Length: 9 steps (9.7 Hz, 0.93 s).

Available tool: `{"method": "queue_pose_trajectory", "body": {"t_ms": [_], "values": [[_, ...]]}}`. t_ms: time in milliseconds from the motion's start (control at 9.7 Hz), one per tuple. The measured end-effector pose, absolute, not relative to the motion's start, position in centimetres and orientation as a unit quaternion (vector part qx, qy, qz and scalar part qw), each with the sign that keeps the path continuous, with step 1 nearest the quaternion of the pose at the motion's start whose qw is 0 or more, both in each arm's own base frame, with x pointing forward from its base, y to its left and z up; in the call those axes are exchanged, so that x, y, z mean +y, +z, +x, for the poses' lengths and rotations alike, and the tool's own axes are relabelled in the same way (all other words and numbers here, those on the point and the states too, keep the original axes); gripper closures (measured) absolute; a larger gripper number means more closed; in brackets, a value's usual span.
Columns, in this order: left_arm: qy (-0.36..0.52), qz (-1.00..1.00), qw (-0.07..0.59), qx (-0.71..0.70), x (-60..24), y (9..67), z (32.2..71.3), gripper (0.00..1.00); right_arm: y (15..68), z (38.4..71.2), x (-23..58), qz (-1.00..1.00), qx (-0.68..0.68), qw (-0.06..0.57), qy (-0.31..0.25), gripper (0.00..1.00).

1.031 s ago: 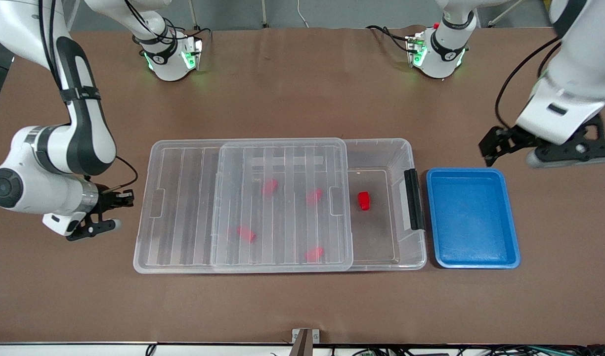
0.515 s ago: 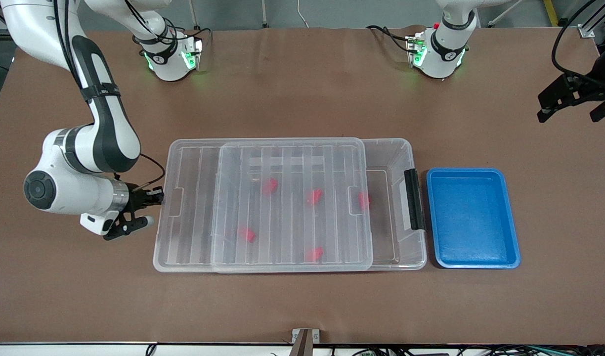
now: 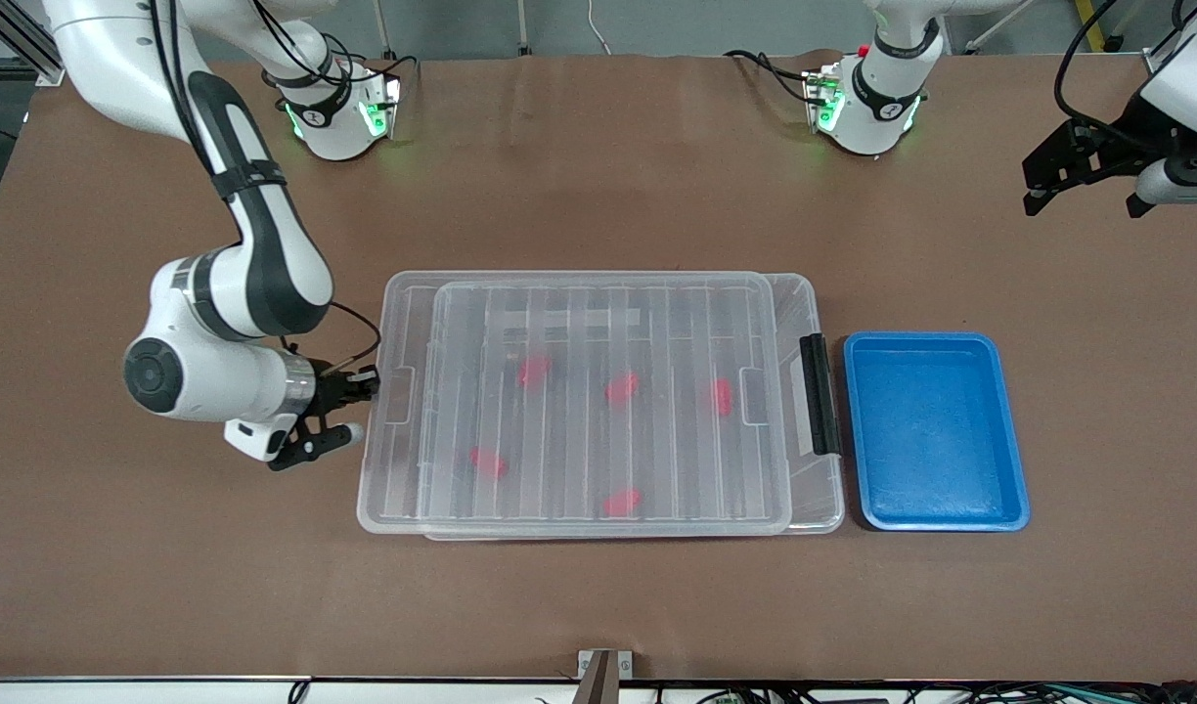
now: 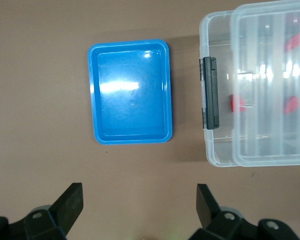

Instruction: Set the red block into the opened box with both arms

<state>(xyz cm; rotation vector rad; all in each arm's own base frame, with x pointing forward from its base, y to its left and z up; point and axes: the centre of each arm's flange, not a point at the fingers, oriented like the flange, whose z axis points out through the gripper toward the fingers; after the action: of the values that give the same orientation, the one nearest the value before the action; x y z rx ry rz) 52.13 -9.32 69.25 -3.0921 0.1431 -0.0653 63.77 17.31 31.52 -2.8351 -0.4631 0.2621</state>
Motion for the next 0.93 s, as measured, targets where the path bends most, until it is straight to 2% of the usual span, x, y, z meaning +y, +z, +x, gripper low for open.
{"method": "queue_pose_trajectory", "body": {"t_ms": [309,515,619,825,928], "values": [[-0.019,-0.999,0.023,0.046,-9.3,69.1,52.2,0.00,32.1,64.2,18.2,-0.977,-0.152,0.129,0.080,0.97],[-0.018,-0.999,0.019,0.045,-9.2,69.0,52.2,0.00,33.4,65.1,16.6,-0.979,-0.140,0.128,0.075,0.71],[-0.018,-0.999,0.017,0.044,-9.2,69.0,52.2,0.00,35.3,65.8,14.2,-0.983,-0.124,0.120,0.068,0.55],[-0.016,-0.999,0.009,0.040,-8.8,68.9,52.3,0.00,43.9,66.2,8.4,-0.997,-0.035,0.060,0.044,0.24],[-0.015,-0.999,0.009,0.039,-8.7,68.8,52.3,0.00,49.2,65.2,6.7,-0.999,0.004,0.034,0.018,0.11]]}}
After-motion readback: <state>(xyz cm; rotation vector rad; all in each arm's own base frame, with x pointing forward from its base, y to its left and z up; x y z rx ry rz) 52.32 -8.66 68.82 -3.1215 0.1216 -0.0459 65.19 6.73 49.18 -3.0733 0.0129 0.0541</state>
